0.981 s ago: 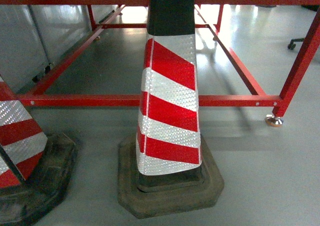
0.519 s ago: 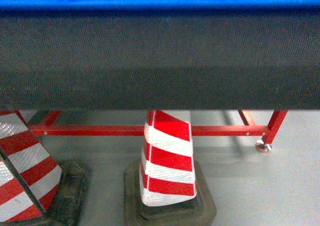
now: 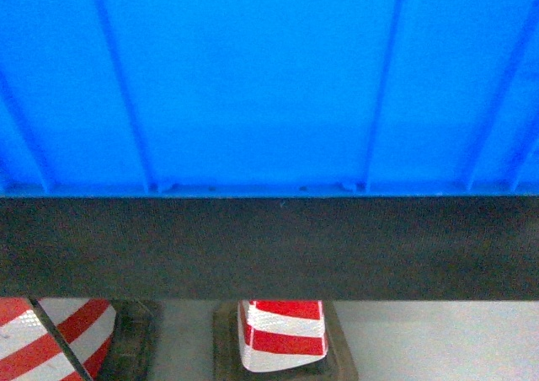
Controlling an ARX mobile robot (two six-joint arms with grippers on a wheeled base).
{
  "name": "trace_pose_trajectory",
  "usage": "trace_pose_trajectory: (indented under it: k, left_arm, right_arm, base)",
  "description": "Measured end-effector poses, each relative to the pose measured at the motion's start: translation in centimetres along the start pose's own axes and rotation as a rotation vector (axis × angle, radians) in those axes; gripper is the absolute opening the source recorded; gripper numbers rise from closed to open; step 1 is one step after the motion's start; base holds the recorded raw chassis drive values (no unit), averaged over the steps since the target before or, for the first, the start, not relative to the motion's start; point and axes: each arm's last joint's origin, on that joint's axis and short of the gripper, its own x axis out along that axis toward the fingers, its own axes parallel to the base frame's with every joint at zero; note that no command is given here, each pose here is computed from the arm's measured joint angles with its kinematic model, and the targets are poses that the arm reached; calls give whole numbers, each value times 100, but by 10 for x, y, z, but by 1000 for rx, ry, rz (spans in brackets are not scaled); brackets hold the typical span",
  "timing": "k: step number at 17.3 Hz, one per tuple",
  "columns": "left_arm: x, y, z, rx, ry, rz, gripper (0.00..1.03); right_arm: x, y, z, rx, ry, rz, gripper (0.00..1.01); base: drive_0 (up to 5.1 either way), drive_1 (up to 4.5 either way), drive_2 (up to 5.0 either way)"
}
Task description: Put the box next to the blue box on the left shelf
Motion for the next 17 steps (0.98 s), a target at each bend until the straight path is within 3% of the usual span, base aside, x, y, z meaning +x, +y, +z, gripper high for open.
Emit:
trace_pose_trajectory:
  k: [17]
  left_arm:
    - [0,0,0,-1,0,1,98]
  right_arm:
    - [0,0,0,0,0,0,98]
  base:
    - [0,0,0]
